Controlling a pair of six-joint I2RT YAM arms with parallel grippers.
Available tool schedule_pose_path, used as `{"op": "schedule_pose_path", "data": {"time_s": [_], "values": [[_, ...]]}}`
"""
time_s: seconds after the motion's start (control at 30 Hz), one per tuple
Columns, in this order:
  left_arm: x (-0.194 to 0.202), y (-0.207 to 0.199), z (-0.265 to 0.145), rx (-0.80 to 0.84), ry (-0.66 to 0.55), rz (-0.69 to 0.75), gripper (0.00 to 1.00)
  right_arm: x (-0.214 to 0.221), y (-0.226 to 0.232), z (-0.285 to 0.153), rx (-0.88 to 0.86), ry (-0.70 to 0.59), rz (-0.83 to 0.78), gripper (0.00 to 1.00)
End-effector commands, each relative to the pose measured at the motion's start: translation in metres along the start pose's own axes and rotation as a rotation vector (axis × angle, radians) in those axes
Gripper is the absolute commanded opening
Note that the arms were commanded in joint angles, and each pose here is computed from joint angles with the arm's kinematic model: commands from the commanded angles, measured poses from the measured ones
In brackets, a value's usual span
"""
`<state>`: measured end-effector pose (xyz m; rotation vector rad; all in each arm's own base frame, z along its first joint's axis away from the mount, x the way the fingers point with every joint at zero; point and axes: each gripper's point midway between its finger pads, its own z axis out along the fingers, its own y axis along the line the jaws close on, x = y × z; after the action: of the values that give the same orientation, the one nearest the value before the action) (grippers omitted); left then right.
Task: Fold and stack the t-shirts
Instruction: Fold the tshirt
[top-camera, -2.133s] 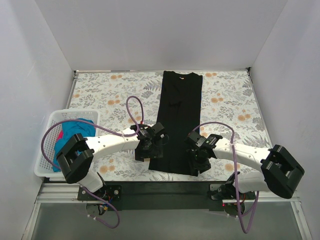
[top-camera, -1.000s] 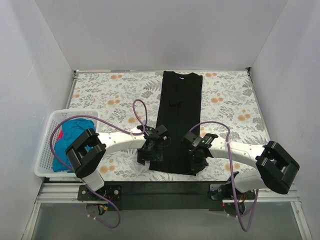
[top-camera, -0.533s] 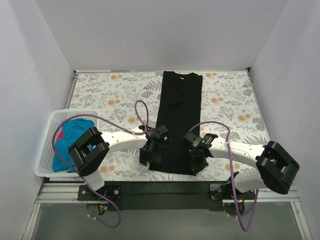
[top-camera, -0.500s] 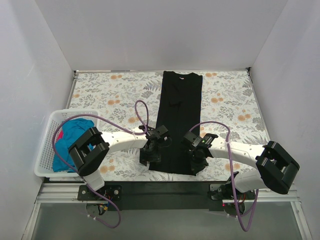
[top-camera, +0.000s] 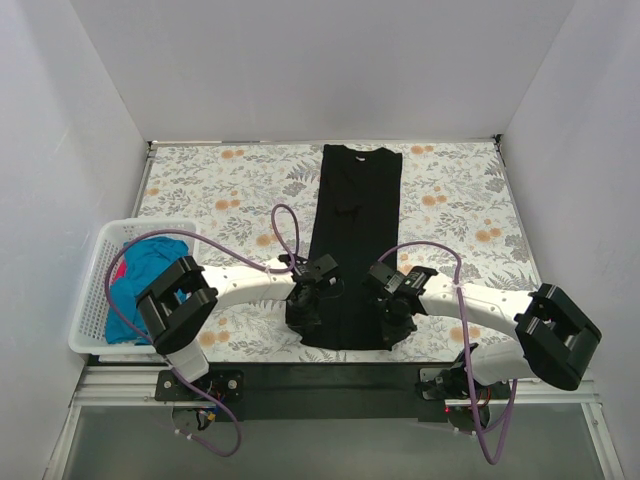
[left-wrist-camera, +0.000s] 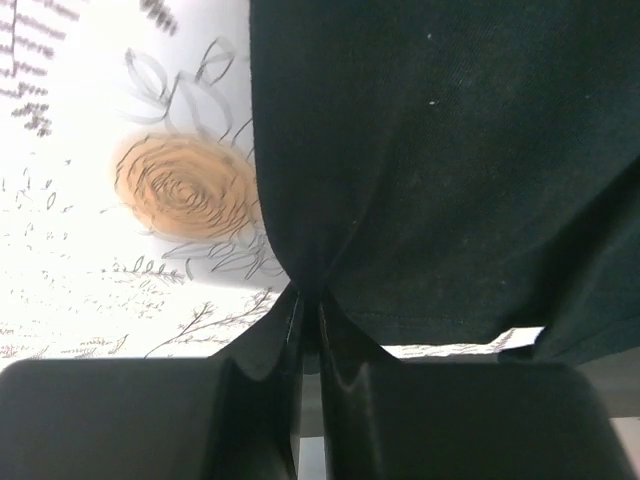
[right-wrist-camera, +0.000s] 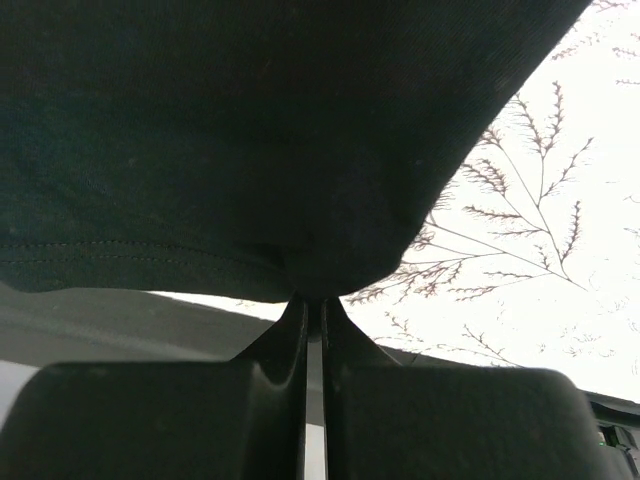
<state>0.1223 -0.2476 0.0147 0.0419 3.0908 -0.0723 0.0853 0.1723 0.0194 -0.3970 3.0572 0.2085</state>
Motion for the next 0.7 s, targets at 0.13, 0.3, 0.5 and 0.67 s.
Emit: {"op": "schedule_pose_path", "data": {"time_s": [0.13,0.3,0.5,0.67], "values": [[0.018,0.021,-0.012,-0.038,0.026,-0.001,0.0,-0.027,0.007,-0.029,0.007,-0.096,-0.05,0.01],[-0.032,-0.003,-0.035,0.061,-0.068,-0.044,0.0,-0.061,-0.003,-0.047,0.042,-0.177,-0.032,0.01],[-0.134,-0.016,-0.075,0.165,-0.238,-0.134,0.0,-0.125,-0.028,-0.075,0.094,-0.297,-0.007,0.01],[-0.201,-0.023,-0.09,0.205,-0.339,-0.142,0.0,-0.179,-0.048,-0.091,0.173,-0.362,-0.01,0.01]]}}
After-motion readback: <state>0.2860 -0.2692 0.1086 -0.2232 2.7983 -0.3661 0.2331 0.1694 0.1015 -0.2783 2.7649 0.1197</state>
